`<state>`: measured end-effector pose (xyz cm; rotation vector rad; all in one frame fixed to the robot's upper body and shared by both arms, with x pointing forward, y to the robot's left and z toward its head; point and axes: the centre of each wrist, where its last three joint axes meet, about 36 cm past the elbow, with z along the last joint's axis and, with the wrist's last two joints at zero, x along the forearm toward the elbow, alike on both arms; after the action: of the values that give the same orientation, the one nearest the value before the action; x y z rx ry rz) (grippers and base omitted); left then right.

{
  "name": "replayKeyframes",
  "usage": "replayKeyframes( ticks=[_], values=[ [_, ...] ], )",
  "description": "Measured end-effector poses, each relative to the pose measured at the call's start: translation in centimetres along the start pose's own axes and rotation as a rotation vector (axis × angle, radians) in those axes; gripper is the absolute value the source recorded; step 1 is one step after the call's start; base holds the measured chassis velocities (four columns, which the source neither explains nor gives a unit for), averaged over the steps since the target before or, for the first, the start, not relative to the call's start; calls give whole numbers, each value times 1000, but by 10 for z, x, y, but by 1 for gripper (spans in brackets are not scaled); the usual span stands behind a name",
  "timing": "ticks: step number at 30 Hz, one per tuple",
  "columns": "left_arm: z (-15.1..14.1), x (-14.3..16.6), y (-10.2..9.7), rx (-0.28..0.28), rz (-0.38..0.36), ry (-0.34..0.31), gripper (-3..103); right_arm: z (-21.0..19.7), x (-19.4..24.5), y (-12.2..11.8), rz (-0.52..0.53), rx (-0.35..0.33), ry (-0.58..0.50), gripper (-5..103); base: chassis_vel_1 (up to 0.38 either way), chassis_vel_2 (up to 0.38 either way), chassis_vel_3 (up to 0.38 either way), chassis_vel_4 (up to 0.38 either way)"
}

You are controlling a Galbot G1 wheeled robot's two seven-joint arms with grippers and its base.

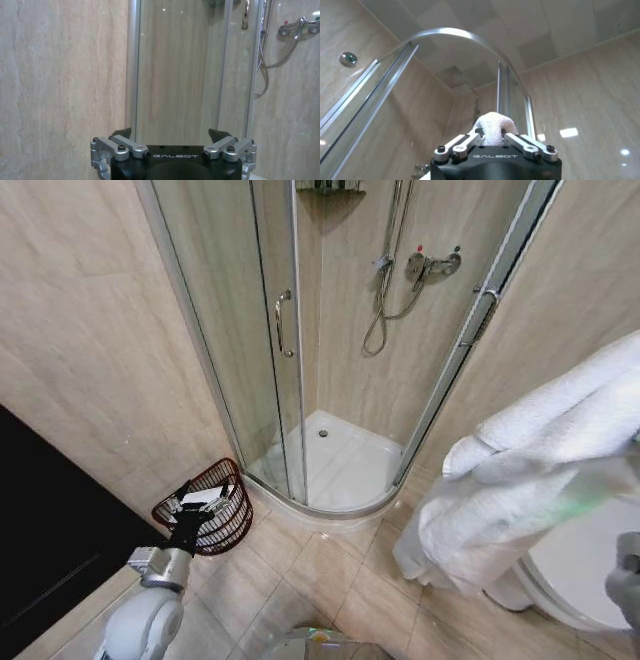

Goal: Discard the used towel into the hamper.

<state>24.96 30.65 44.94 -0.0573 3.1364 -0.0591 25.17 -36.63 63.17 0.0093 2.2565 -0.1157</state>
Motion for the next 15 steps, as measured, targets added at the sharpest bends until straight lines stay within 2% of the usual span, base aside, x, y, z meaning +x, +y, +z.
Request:
replayKeyframes(
  ticks=[15],
  values=[
    [0,0,0,0,0,0,100,1,0,1,-1,8,-2,9,0,0,0,0]
  ],
)
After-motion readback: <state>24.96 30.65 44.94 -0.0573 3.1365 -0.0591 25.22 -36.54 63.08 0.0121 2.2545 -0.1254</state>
